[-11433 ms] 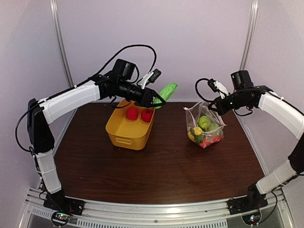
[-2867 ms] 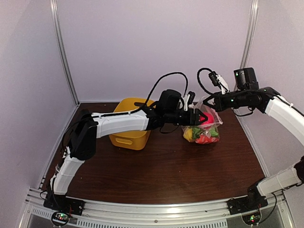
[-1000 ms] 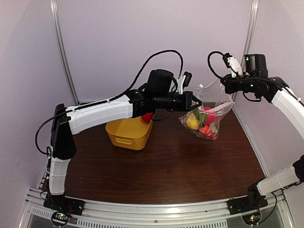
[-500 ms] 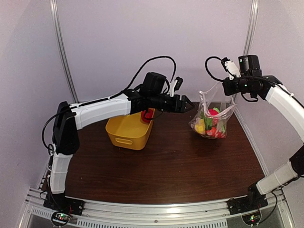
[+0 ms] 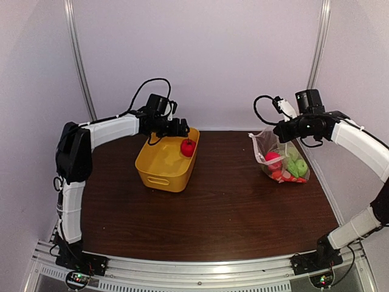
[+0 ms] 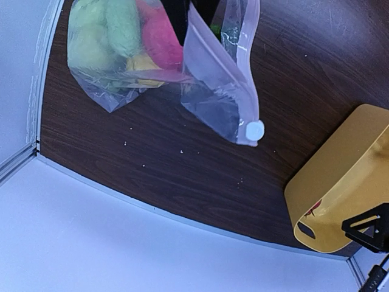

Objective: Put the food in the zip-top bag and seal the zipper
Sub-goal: Adjust the fake fruit in the bin.

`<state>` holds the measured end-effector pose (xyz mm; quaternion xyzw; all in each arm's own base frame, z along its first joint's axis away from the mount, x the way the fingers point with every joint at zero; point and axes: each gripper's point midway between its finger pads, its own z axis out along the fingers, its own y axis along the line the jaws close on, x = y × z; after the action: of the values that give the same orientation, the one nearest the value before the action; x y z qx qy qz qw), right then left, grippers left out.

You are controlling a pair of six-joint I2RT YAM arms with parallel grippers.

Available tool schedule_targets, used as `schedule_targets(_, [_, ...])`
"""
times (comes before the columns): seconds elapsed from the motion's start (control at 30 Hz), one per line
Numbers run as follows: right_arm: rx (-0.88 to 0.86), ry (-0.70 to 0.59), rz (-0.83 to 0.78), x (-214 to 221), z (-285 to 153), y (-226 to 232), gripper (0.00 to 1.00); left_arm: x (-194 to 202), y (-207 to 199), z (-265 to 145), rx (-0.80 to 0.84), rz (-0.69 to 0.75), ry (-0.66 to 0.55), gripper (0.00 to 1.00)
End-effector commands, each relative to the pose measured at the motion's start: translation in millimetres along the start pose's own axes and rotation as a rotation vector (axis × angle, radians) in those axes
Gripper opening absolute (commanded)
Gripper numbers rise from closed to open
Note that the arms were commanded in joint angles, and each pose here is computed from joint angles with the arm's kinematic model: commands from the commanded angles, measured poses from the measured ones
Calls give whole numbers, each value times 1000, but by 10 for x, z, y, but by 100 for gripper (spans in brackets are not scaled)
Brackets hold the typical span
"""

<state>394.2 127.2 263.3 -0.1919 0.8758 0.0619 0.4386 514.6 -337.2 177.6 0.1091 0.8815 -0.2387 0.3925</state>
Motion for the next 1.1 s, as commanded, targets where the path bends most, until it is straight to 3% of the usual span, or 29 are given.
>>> schedule_targets(0.0, [-51, -55, 14, -151, -64, 103, 0, 208, 107, 311, -20, 47, 72, 89])
schedule_targets(0.57, [-77, -32, 21, -94, -11, 150, 0, 487, 372, 948, 25, -49, 145, 88])
schedule_targets(0.77, [-75, -27, 21, -61, 2, 150, 0, 527, 363, 981, 44, -64, 154, 78])
schedule_targets(1.0, [-72, -38, 21, -84, -47, 146, 0, 333, 299, 791, 54, -36, 111, 54])
schedule_targets(1.07, [-72, -38, 19, -75, -51, 145, 0, 241, 274, 653, 47, -29, 87, 52])
